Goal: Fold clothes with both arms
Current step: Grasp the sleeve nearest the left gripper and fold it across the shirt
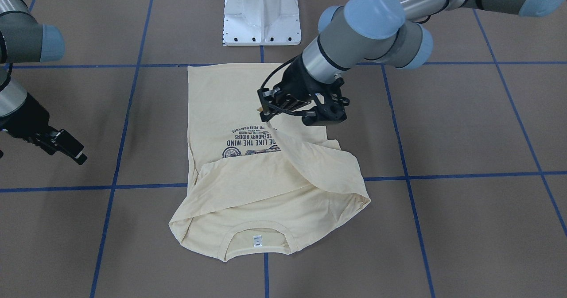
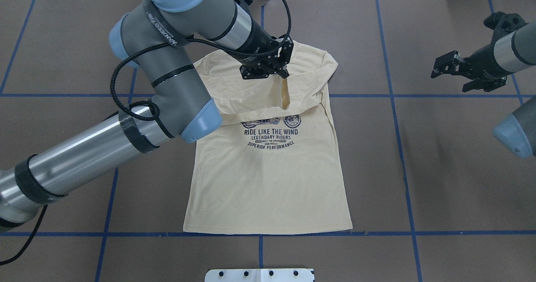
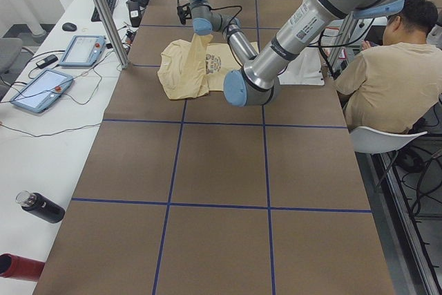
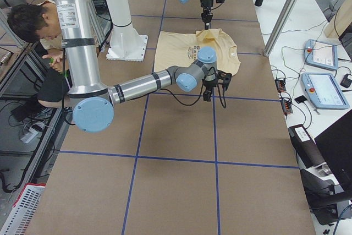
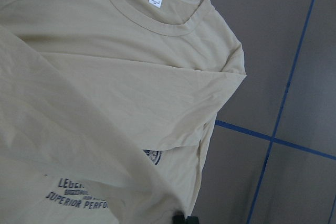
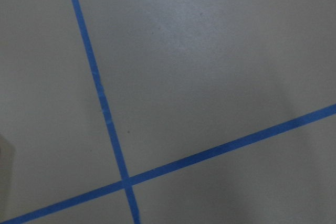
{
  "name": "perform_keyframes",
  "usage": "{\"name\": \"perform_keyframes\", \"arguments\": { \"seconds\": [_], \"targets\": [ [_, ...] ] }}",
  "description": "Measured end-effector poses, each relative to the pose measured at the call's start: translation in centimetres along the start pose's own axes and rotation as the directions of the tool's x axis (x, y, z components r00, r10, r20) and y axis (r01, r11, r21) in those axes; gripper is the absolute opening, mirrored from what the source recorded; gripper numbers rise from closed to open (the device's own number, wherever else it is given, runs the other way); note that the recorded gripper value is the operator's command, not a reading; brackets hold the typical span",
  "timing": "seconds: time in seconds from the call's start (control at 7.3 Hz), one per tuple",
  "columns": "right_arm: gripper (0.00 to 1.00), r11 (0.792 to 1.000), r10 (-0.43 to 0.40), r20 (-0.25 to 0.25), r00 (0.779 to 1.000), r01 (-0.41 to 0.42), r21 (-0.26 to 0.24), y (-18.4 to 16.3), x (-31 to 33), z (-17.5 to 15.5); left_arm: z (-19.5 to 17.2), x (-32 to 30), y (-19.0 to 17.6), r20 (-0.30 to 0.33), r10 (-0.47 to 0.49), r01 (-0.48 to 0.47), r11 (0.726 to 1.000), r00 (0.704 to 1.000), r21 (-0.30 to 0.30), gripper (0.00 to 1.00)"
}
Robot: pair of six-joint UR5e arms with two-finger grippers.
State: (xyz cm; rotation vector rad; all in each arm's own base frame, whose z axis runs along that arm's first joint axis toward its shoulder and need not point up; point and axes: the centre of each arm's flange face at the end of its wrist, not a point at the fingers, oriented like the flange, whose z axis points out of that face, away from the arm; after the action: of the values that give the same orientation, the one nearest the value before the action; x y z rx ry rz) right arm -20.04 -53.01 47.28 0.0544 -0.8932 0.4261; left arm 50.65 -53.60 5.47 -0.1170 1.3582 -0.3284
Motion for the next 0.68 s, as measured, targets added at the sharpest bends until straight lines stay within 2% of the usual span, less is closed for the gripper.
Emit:
{"name": "perform_keyframes", "arguments": {
  "seconds": [0.41, 0.68],
  "targets": [
    [0.99, 1.0, -0.012, -0.008, 1.0, 0.012, -0.001, -0.2, 1.2, 0.2, 4.8, 3.9, 2.4, 0.011, -0.023, 0.022, 1.0, 1.0, 0.022, 0.0],
    [0.99, 1.0, -0.012, -0.009, 1.0, 0.012, -0.002, -0.3, 1.5, 0.5, 6.3, 3.8, 3.2, 0.019, -0.024, 0.024, 0.999, 1.0, 0.028, 0.13]
  ]
}}
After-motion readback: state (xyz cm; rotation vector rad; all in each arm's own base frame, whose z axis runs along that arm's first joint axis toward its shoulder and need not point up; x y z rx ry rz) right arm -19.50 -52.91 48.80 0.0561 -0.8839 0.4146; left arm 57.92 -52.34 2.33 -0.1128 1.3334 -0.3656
